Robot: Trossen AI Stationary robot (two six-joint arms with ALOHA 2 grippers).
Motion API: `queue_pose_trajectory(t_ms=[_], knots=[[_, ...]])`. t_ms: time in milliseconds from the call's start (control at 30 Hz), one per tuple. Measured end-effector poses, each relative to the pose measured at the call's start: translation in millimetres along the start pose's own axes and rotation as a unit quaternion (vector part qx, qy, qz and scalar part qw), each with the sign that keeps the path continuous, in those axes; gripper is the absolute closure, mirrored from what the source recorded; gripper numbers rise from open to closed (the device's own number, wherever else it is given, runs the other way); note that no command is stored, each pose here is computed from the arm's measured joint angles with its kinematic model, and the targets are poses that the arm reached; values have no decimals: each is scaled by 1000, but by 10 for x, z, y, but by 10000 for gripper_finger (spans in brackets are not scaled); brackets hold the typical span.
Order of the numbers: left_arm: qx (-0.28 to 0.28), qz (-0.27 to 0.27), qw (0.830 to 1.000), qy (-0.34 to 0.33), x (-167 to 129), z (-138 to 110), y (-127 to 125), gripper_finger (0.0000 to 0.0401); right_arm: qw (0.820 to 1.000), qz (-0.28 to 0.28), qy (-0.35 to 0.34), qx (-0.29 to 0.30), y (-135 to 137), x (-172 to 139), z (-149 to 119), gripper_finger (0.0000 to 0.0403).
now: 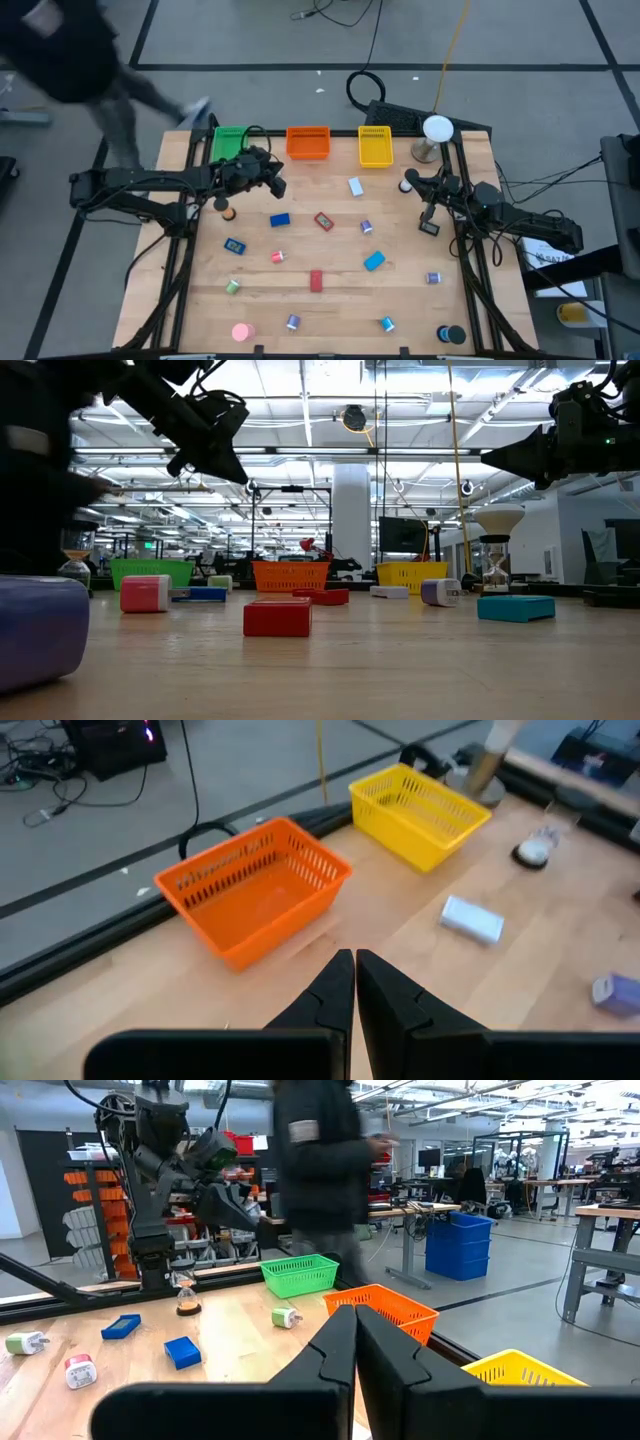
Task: Pick & Place Office items
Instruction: Put the top green charger adaptor into the green bin
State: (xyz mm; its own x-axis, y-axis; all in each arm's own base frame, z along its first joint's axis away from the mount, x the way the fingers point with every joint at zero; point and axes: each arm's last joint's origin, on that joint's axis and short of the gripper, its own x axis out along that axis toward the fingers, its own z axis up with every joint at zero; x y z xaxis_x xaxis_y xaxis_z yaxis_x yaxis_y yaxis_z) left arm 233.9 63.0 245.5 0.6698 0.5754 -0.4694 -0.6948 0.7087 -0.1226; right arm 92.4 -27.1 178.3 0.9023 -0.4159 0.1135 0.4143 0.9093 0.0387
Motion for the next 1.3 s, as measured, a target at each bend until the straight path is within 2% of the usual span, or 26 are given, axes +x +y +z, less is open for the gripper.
queue_pose_trajectory(t_ms=[233, 400, 467, 567, 800, 933, 1100, 1300], knots=[[11, -2, 999, 40, -9, -77, 8, 382, 1000, 0, 0, 0, 0, 0, 0, 399], [34, -47, 997, 59, -32, -110, -51, 382, 1000, 0, 0, 0, 0, 0, 0, 399], [26, -62, 994, 81, -39, -116, -49, 382, 1000, 0, 0, 0, 0, 0, 0, 399], [20, -58, 992, 115, -82, -71, -47, 382, 1000, 0, 0, 0, 0, 0, 1, 399], [47, -56, 981, 178, -145, -72, -31, 382, 1000, 0, 0, 0, 0, 0, 1, 399], [49, -55, 975, 208, -77, -133, -26, 382, 1000, 0, 0, 0, 0, 0, 1, 399], [4, -46, 964, 260, 135, -202, 65, 382, 1000, 0, 0, 0, 0, 0, 0, 399], [7, -17, 958, 285, 400, -111, 231, 378, 1000, 0, 0, 0, 0, 0, 1, 399]])
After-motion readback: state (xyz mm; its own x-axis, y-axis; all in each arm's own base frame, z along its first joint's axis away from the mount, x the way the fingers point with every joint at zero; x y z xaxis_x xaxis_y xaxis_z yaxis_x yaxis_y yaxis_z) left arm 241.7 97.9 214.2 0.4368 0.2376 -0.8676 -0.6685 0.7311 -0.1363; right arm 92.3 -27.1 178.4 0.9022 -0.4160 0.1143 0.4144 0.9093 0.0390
